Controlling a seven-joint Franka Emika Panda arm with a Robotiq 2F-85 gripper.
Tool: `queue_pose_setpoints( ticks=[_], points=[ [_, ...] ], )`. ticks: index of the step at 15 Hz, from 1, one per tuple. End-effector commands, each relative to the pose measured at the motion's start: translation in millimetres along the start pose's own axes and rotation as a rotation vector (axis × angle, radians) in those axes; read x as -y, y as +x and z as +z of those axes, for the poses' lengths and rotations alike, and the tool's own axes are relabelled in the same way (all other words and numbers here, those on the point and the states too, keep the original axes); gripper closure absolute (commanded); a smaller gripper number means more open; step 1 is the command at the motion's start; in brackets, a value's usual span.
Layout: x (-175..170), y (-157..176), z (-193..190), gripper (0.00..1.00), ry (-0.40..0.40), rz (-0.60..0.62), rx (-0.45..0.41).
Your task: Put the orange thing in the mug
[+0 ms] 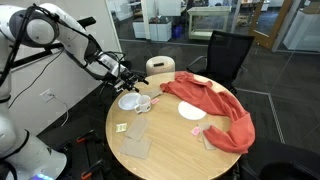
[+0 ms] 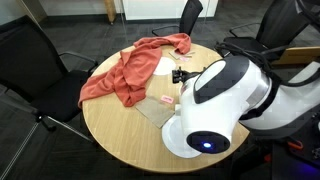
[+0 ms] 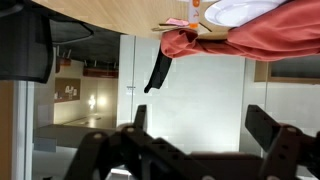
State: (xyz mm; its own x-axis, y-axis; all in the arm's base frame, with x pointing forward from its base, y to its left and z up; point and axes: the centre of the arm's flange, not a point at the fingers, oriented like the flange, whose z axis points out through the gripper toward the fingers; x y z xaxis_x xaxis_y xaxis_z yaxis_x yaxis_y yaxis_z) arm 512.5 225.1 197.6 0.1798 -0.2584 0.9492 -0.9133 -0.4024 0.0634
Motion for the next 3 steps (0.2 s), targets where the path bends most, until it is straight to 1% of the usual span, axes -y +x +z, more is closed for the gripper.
queue_pose_setpoints(
  ticks=[1, 3],
  points=[
    [0.0, 0.1, 0.3, 0.0, -0.001, 0.0, 0.0],
    [0.0, 0.1, 0.5, 0.0, -0.001, 0.0, 0.0]
  ],
)
